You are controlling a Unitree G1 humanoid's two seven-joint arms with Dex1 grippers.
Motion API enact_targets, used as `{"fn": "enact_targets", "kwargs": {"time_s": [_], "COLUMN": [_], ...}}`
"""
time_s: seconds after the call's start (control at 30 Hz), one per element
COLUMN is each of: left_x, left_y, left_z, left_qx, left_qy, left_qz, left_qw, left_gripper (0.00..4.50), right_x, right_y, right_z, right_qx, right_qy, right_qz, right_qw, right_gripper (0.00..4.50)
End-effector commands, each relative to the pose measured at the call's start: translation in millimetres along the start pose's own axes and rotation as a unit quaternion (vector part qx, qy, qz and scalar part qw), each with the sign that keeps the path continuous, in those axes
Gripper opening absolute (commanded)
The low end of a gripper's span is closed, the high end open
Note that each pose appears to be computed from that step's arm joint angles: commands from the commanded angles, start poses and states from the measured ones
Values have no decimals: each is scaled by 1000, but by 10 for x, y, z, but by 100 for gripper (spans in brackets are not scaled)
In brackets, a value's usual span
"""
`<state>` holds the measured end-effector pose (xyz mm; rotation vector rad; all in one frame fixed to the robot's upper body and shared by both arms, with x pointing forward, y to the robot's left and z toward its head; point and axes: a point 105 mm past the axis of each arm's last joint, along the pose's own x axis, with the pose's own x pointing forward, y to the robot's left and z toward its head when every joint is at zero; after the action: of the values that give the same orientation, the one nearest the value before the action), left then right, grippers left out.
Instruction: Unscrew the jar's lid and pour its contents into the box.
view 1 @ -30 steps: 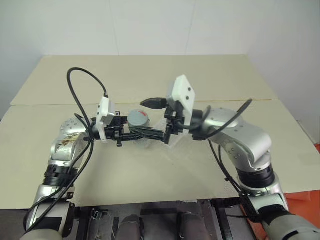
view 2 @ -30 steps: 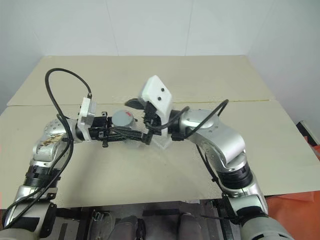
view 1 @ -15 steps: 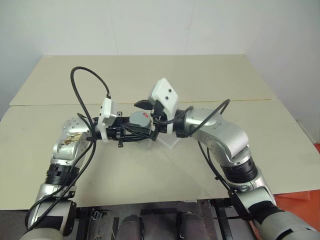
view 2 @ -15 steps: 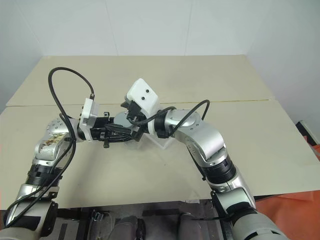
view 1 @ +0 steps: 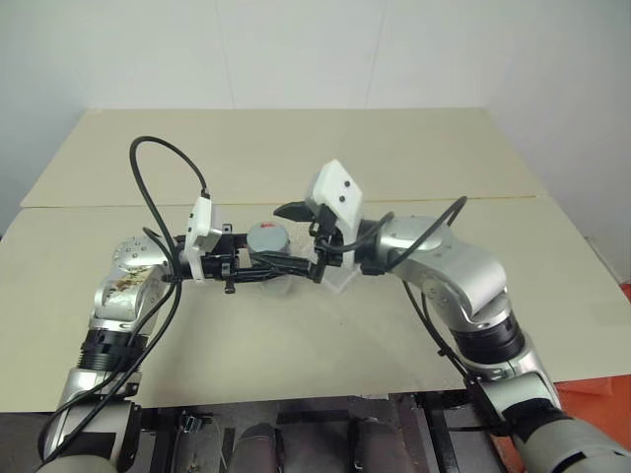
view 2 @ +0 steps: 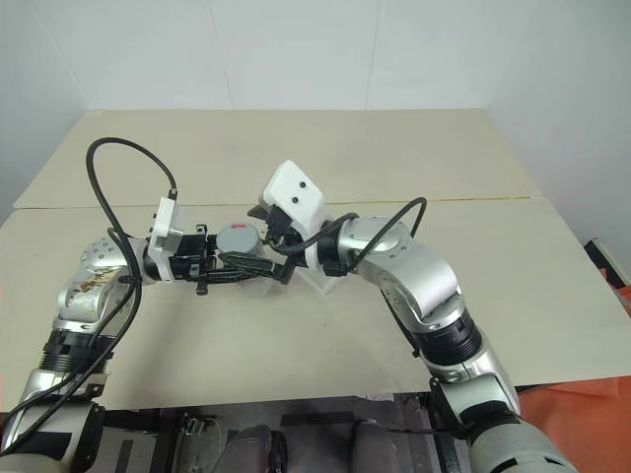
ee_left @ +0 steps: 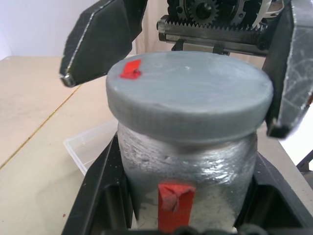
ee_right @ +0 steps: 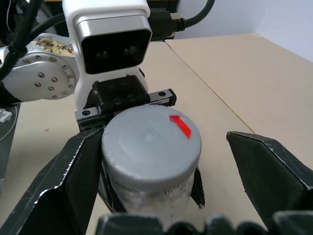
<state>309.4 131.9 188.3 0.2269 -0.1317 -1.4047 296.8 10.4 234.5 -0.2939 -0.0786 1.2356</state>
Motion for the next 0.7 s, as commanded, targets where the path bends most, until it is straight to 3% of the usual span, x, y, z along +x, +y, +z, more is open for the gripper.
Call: {"fn": "enact_targets", "kwargs": {"time_s": [0.03,0.33,0.7], "left_x": [-57,-97,-70], "left_y": [-61,-81,-29], "left_z": [127,120,131], "left_qx": [25,23,25], "left_qy": [-5,2,1], "left_qz": [-14,-13,-4], "left_qw": [1000,1000,1000], "left_gripper": [203,203,203], "right_x": [-254,-356,-407], "right_y": [-284,-265,-47], "right_z": [75,47,125], "right_qx": [-12,-16,-26], "right_qy": [-12,-9,-32], "right_qz": [-73,-68,1], "right_qw": [997,997,999], "right_gripper": [446,446,446]}}
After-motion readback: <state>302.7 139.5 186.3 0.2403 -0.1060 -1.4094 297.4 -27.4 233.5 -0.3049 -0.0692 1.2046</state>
